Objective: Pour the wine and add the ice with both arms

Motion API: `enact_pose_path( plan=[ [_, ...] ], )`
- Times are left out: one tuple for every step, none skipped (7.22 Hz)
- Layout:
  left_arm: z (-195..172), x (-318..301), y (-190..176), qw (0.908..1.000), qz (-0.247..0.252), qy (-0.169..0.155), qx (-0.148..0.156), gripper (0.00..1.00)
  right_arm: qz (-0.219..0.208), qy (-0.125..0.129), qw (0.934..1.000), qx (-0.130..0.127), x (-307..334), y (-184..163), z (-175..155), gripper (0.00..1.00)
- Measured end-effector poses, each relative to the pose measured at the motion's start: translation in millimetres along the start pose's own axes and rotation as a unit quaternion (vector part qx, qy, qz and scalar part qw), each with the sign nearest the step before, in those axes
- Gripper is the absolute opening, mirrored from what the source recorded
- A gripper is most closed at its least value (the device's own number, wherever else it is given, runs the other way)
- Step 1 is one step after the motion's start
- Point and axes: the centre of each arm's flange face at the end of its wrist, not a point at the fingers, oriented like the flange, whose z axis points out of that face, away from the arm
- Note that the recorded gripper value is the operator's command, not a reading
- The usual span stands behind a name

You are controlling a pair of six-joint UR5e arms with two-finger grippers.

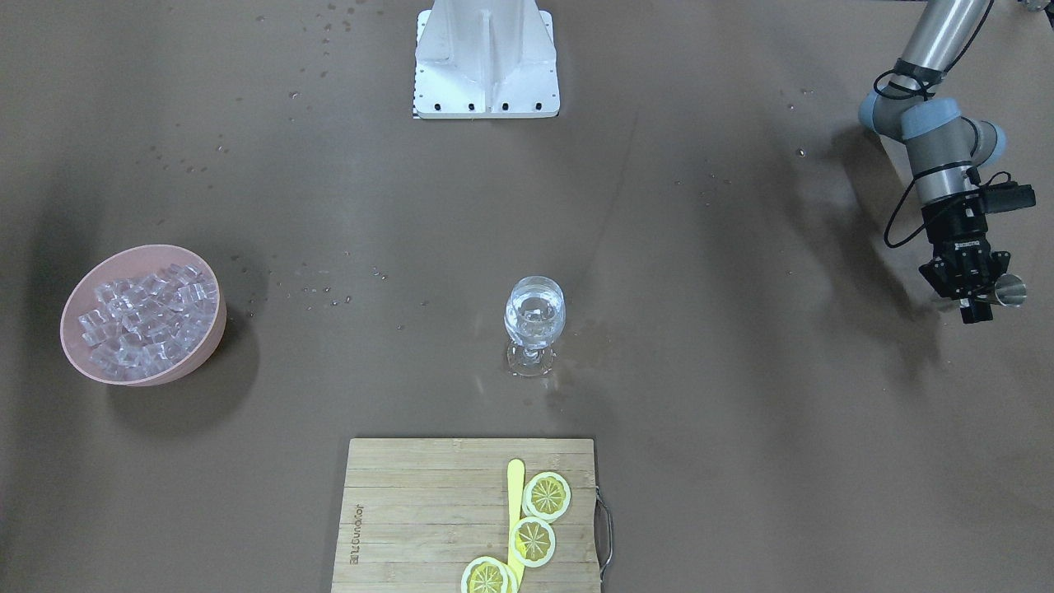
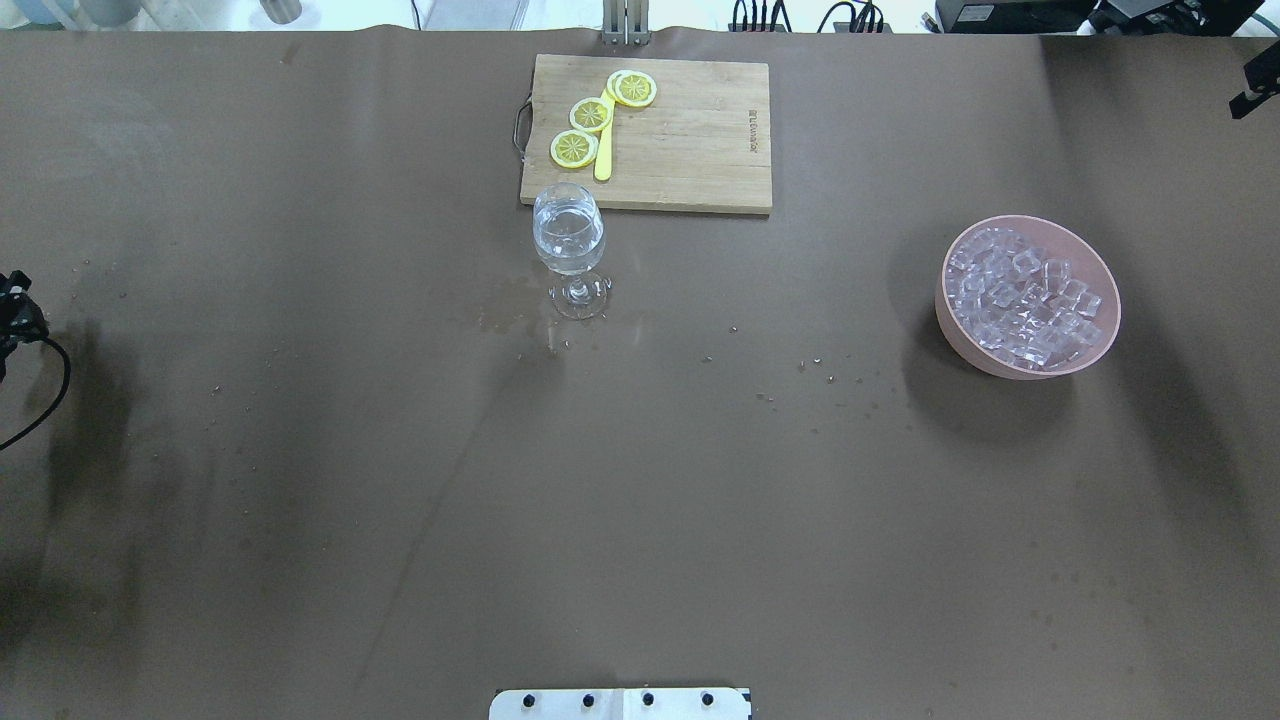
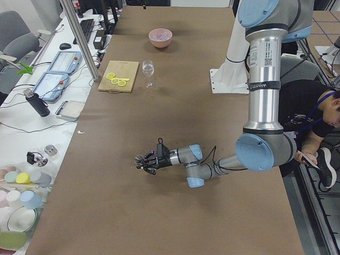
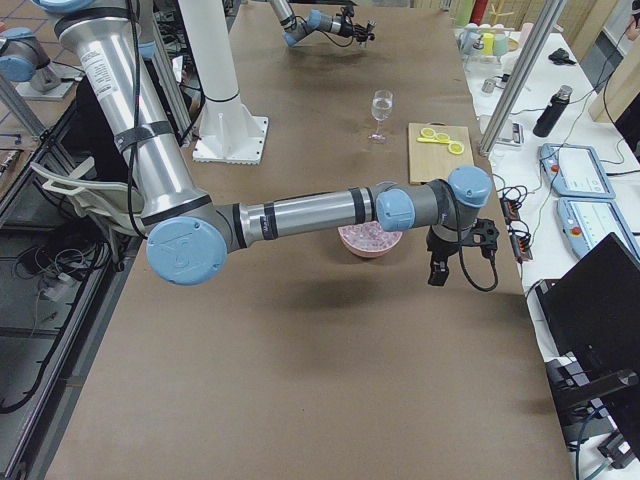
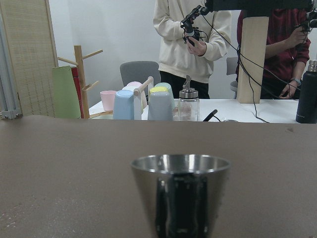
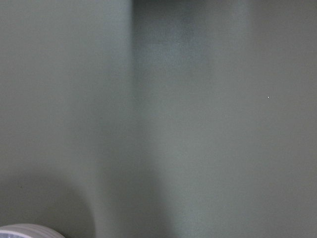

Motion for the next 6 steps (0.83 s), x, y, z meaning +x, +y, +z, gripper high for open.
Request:
enact_pose_path(
  plan=[
    [1.5,2.4,0.5,1.0000,0.001,-0.001,0.000,0.06,-0.001,-0.002,1.0000,0.002,6.7,-0.2,-8.4,1.00],
    [1.9,2.7,0.6,1.0000,0.002,-0.003,0.001,0.06,-0.001,-0.004,1.0000,0.003,9.2,-0.1,-12.5,1.00],
    [2.2,2.2,-0.3,1.0000,0.002,-0.006,0.007,0.06,-0.001,-0.004,1.0000,0.003,9.7,-0.1,-13.0,1.00],
    [2.5,0.8,-1.8,0.9998,0.002,-0.011,0.016,0.07,-0.001,-0.005,1.0000,0.002,9.7,0.0,-12.7,1.00],
    [2.6,-0.9,-2.7,0.9996,0.002,-0.016,0.024,0.07,-0.001,-0.005,1.0000,0.002,9.9,0.0,-12.6,1.00],
    [2.8,-2.2,-3.1,0.9994,0.002,-0.020,0.029,0.07,-0.002,-0.005,1.0000,0.002,9.9,0.0,-12.7,1.00]
  ],
)
